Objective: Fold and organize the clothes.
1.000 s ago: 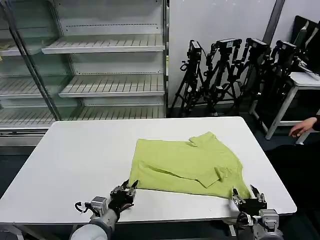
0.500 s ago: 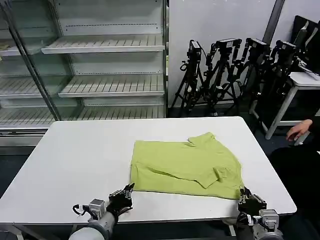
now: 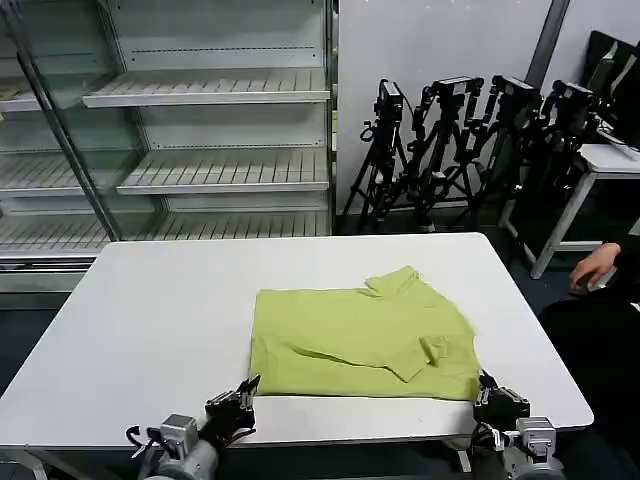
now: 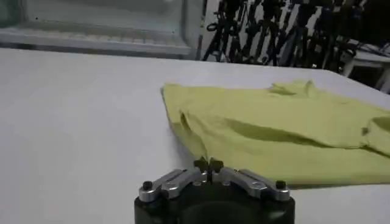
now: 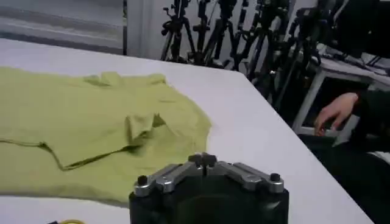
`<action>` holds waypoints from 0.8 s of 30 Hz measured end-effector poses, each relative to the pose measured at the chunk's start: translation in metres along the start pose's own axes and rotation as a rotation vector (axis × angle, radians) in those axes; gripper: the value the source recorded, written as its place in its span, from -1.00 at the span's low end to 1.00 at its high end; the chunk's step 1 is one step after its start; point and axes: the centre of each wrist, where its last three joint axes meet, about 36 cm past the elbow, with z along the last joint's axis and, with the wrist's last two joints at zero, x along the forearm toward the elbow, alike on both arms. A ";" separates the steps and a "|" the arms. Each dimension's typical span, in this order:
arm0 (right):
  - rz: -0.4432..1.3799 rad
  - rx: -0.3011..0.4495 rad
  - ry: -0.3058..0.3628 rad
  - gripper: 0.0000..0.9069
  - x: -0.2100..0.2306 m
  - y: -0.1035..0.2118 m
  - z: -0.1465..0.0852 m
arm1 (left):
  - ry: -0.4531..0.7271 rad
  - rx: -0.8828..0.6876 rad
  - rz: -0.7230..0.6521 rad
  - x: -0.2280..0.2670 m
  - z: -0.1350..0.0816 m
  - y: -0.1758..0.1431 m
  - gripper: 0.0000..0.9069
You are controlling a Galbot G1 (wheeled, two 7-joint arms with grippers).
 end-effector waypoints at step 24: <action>-0.109 0.013 -0.137 1.00 -0.049 0.016 -0.034 | -0.081 -0.029 -0.137 0.023 -0.025 0.027 1.00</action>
